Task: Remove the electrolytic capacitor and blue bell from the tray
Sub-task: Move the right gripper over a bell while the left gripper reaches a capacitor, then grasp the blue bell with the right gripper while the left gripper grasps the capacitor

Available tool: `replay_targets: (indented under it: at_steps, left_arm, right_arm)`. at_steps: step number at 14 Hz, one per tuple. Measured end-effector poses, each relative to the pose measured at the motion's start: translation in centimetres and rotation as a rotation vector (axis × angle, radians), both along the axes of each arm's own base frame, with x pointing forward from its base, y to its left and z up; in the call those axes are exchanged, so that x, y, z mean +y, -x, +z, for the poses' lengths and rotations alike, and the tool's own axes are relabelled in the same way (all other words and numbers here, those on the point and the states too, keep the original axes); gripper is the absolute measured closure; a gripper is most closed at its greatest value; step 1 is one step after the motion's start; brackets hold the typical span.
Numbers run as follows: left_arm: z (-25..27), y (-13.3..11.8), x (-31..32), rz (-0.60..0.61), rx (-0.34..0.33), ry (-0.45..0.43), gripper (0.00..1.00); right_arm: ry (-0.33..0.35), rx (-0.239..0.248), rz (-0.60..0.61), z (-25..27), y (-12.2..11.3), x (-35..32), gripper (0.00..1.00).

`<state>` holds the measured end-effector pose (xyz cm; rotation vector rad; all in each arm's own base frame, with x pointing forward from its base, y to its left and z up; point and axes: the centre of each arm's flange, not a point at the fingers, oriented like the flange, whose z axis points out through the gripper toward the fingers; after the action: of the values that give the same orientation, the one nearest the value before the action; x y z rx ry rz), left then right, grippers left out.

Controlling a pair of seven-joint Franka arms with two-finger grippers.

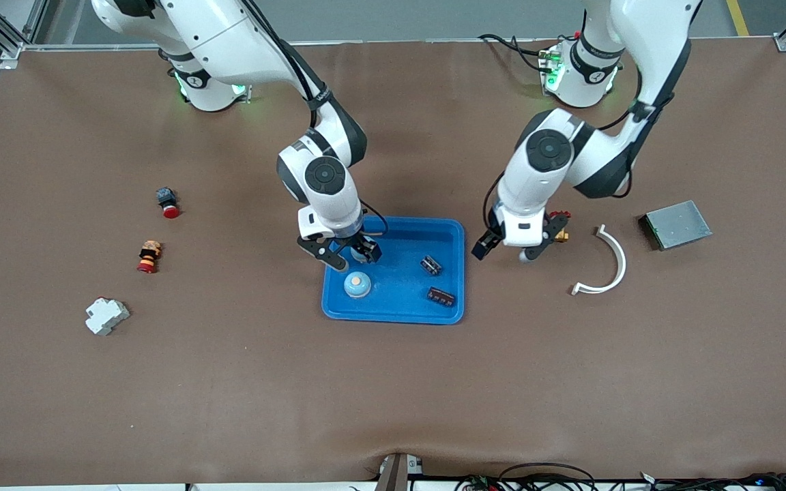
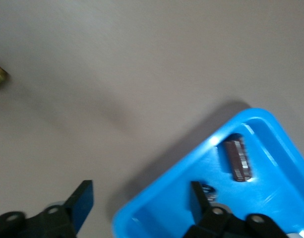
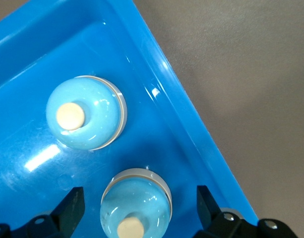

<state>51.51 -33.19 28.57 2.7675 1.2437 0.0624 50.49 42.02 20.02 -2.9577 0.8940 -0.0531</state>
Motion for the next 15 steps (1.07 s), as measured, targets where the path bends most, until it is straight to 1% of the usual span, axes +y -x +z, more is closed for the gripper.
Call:
replay_targets:
  at_steps: [1,3,4,5,9,13,15]
  left_arm:
    - [-0.4,-0.4,-1.8,0.030,0.000,0.015,0.16]
    - [-1.7,-1.1,-5.0,0.070,0.004,0.038,0.34]
    - [-2.6,-1.4,-6.1,0.082,0.008,0.044,0.35]
    - [-3.6,-1.7,-6.9,0.091,0.014,0.045,0.39]
    - [-6.7,-2.1,-8.6,0.105,0.043,0.051,0.41]
    - [-7.3,-2.5,-10.2,0.105,0.030,0.054,0.42]
    - [-8.3,-2.4,-10.7,0.109,0.026,0.037,0.42]
  right_arm:
    - [0.002,0.002,0.001,-0.3,0.0,0.0,0.00]
    - [0.005,0.006,0.002,-0.7,0.1,0.2,0.00]
    - [0.005,0.006,0.003,-0.8,0.2,0.3,0.00]
    - [0.005,0.006,0.005,-0.8,0.2,0.4,0.00]
    - [0.001,0.003,-0.007,-0.7,0.6,1.3,0.00]
    - [0.005,0.008,-0.009,-1.5,0.7,1.6,0.00]
    - [0.004,0.007,-0.008,-1.5,0.7,1.7,0.19]
